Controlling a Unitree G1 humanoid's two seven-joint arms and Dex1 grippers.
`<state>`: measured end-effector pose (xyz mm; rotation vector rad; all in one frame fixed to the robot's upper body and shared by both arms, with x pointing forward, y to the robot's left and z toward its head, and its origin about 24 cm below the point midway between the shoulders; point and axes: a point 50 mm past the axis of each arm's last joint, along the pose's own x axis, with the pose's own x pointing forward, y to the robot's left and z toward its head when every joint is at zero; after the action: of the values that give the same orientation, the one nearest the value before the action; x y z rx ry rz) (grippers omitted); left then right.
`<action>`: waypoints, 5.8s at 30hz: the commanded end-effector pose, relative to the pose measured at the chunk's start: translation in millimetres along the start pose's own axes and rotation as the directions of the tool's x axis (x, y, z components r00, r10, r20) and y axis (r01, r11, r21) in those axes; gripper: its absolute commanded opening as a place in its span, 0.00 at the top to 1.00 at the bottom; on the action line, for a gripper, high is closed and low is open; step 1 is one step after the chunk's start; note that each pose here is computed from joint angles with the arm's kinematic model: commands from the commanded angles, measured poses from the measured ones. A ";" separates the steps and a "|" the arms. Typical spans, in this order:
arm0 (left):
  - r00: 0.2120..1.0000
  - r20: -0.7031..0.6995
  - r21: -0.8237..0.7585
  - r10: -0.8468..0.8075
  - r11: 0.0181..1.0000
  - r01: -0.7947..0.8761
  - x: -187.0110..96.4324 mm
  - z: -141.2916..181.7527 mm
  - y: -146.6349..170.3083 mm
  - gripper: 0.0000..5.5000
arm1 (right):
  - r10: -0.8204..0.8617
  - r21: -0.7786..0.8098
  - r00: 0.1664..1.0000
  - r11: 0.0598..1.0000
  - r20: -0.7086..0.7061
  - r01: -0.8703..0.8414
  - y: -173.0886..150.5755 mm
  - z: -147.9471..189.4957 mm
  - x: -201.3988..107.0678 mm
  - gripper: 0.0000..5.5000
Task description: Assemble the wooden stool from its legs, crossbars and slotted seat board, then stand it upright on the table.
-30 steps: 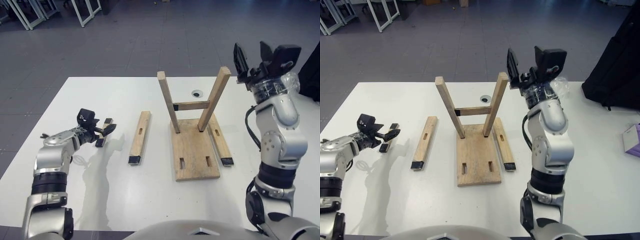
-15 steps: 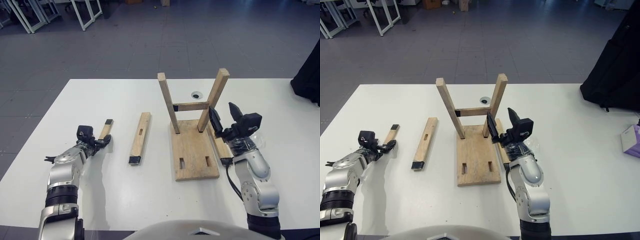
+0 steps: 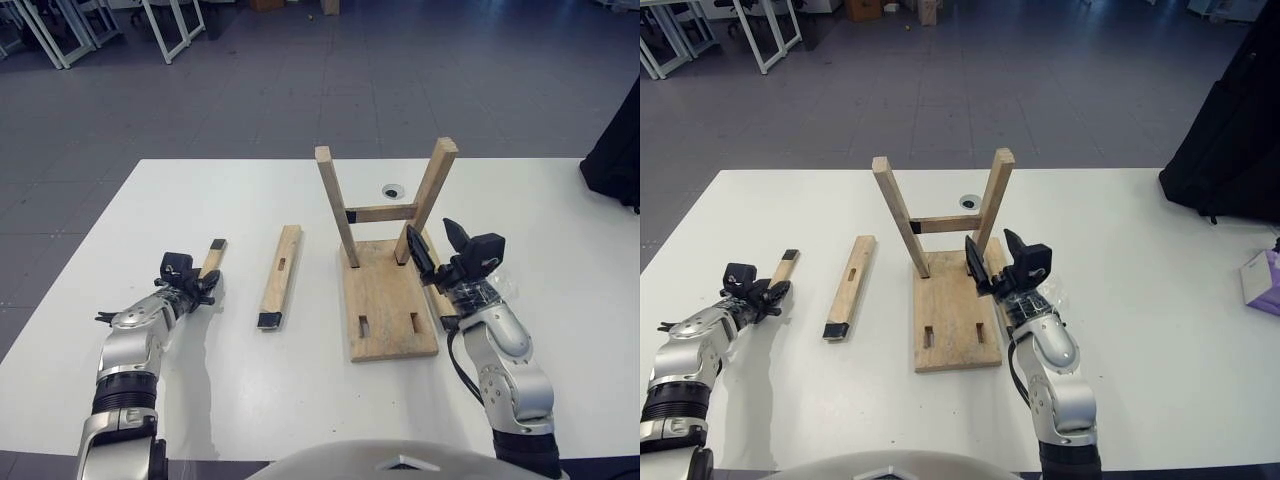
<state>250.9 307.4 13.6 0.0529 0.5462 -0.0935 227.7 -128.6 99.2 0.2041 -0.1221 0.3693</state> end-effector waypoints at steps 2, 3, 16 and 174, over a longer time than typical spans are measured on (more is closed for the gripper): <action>0.991 -0.137 -0.029 -0.013 1.000 0.009 -1.1 -28.4 -3.3 0.76 | 0.022 0.027 0.999 0.999 -0.023 -0.021 2.0 -2.5 3.9 0.31; 0.996 -0.081 -0.107 -0.045 0.994 0.036 -0.9 -20.3 -6.4 0.76 | 0.036 0.066 0.999 0.997 -0.028 -0.034 3.4 -3.0 3.6 0.31; 0.549 0.500 0.446 -0.670 0.743 0.499 -73.9 103.5 -106.0 0.76 | 0.347 0.602 0.938 0.745 0.019 -0.288 23.0 6.6 4.2 0.31; 0.794 0.462 0.479 -0.395 0.865 0.152 -26.9 44.7 -118.7 0.51 | -0.207 -0.200 0.915 0.969 -0.345 0.144 -68.5 10.9 13.3 0.37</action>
<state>236.5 186.9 61.2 0.3313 -0.0582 -0.5042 260.5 -190.0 88.3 -0.0205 0.2842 0.2015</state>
